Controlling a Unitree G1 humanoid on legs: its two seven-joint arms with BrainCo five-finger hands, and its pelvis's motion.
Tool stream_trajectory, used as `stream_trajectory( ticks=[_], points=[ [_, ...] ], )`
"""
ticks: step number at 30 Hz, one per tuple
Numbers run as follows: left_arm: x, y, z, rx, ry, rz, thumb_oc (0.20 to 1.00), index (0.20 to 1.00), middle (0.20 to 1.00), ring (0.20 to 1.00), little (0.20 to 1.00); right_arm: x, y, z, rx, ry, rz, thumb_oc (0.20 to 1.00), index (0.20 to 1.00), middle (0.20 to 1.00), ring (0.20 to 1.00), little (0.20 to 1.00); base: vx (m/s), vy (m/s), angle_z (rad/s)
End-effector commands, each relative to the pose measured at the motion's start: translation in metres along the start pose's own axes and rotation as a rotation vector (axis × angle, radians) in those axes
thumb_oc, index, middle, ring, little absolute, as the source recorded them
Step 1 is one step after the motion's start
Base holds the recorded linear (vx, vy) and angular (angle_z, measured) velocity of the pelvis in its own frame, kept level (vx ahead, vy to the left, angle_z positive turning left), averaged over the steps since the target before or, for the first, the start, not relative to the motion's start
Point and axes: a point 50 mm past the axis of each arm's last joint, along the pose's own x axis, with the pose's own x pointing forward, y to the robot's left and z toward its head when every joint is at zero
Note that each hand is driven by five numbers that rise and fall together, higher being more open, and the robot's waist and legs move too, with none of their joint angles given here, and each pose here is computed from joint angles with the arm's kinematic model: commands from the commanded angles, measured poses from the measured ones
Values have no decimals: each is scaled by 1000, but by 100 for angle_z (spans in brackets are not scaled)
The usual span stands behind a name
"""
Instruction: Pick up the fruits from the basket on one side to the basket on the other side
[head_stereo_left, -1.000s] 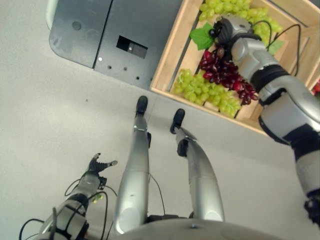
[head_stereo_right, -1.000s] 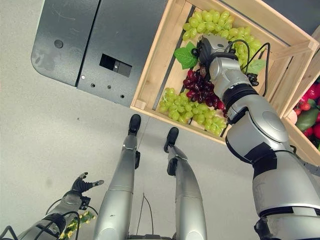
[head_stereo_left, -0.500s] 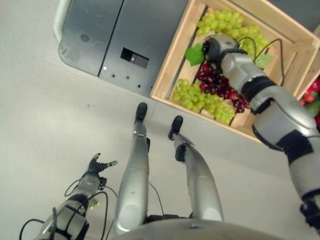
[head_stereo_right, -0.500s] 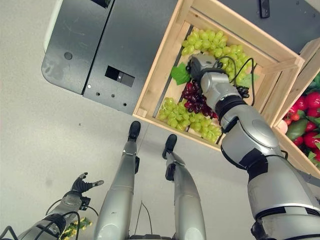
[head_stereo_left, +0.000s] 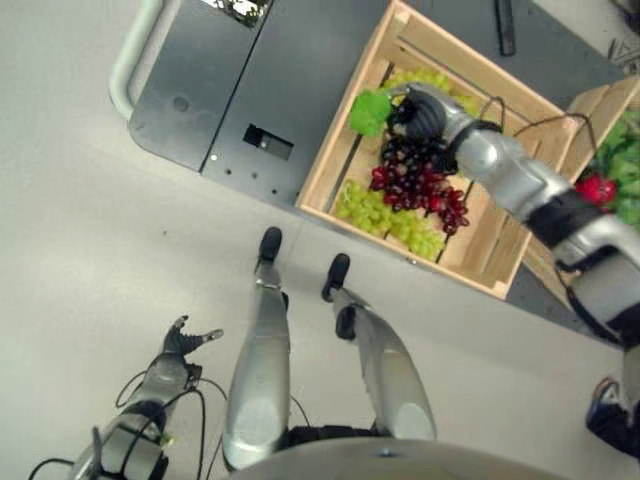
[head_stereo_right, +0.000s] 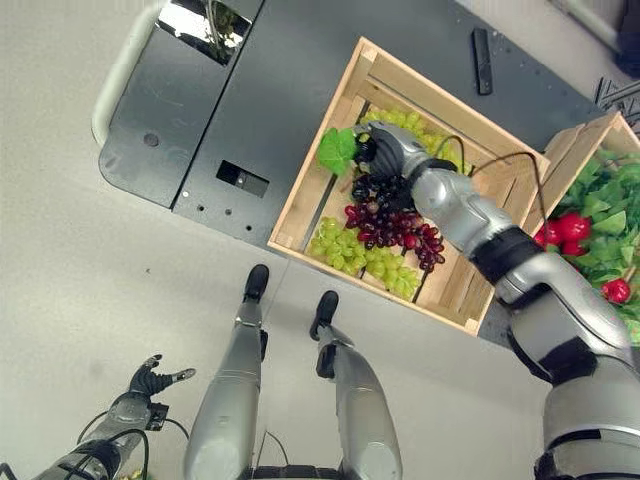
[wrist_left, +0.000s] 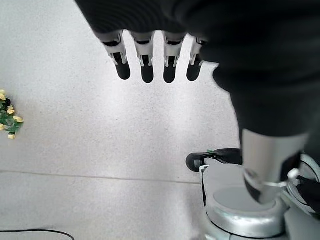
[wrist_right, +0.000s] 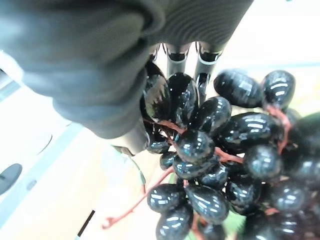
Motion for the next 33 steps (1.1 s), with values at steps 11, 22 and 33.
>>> stream_trajectory(
  ticks=[11,22,33],
  points=[
    [-10,-5,-27,57,44,-18,1000,1000,1000,1000,1000,-40,-48,1,119,-137,-196,200,200,200,200,200,5,3,3],
    [-8,-7,-6,75,-66,-26,1000,1000,1000,1000,1000,-62,-55,-4,158,-158,-212,200,200,200,200,200,14,3,10],
    [-9,-2,5,99,-140,-16,1000,1000,1000,1000,1000,-73,-66,-6,170,-167,-224,200,200,200,200,200,3,2,1]
  ],
)
